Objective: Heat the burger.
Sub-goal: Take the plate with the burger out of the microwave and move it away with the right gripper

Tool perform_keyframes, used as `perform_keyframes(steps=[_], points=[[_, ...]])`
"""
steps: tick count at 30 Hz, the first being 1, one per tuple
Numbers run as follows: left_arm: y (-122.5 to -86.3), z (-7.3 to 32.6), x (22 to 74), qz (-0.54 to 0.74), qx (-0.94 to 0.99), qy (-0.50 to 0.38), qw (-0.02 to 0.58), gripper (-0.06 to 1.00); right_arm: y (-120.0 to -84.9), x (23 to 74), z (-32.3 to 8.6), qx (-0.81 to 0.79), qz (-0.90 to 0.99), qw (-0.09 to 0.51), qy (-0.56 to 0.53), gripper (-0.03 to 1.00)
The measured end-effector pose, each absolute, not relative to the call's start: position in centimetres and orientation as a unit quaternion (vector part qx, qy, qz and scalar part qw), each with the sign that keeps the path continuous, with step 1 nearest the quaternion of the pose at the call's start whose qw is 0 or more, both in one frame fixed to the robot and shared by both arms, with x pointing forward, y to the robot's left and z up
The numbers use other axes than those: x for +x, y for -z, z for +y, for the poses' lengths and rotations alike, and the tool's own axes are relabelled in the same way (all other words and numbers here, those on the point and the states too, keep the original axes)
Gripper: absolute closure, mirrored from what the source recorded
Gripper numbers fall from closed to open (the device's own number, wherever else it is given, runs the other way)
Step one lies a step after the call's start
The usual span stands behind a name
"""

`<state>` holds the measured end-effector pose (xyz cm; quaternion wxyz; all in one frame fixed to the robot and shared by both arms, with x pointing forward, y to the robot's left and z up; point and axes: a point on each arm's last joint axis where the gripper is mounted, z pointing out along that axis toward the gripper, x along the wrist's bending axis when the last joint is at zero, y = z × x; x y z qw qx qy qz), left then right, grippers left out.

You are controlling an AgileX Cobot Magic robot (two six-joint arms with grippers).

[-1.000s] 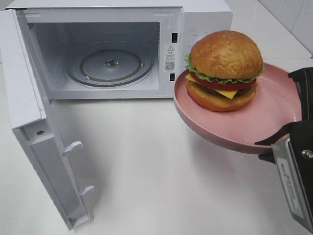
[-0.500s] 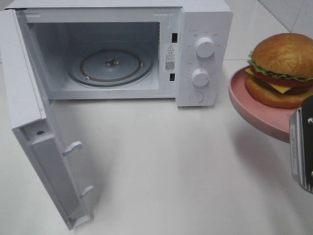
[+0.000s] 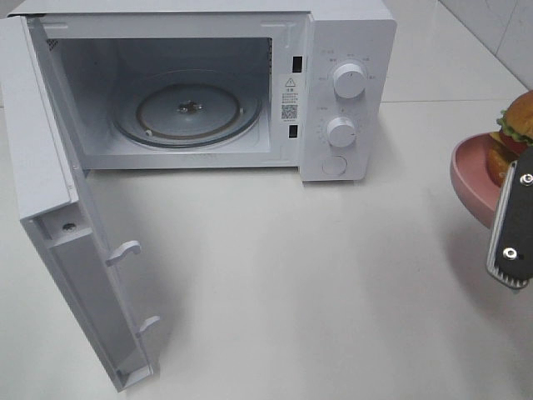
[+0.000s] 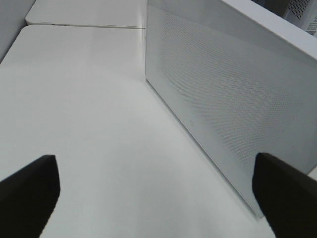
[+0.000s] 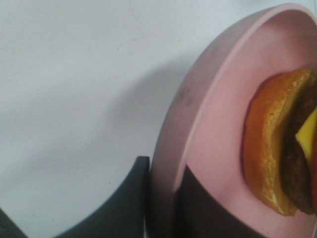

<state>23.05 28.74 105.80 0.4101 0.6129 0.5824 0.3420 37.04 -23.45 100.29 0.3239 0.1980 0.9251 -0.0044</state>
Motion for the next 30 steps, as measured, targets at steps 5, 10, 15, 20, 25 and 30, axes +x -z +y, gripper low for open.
perform_keyframes(steps=[5,10,15,20,25,30], points=[[-105.8,28.7,23.1,0.582,0.613,-0.342,0.410,-0.03,-99.3,37.6,-23.1,0.247,0.918,0.309,0.021,0.89],[-105.8,28.7,23.1,0.582,0.613,-0.342,0.410,-0.03,-98.5,38.4,-22.6,0.301,0.902,0.306,0.042,0.89],[-105.8,28.7,23.1,0.582,0.613,-0.342,0.410,-0.03,-98.3,39.6,-21.8,0.352,0.880,0.315,0.055,0.89],[-105.8,28.7,23.1,0.582,0.613,-0.342,0.410,-0.03,-97.8,40.8,-21.0,0.391,0.860,0.318,0.075,0.89],[-105.8,28.7,23.1,0.582,0.613,-0.342,0.410,-0.03,-96.8,41.7,-20.1,0.425,0.843,0.316,0.091,0.89],[-105.8,28.7,23.1,0.582,0.613,-0.342,0.410,-0.03,-95.6,42.3,-19.6,0.475,0.816,0.316,0.096,0.89]])
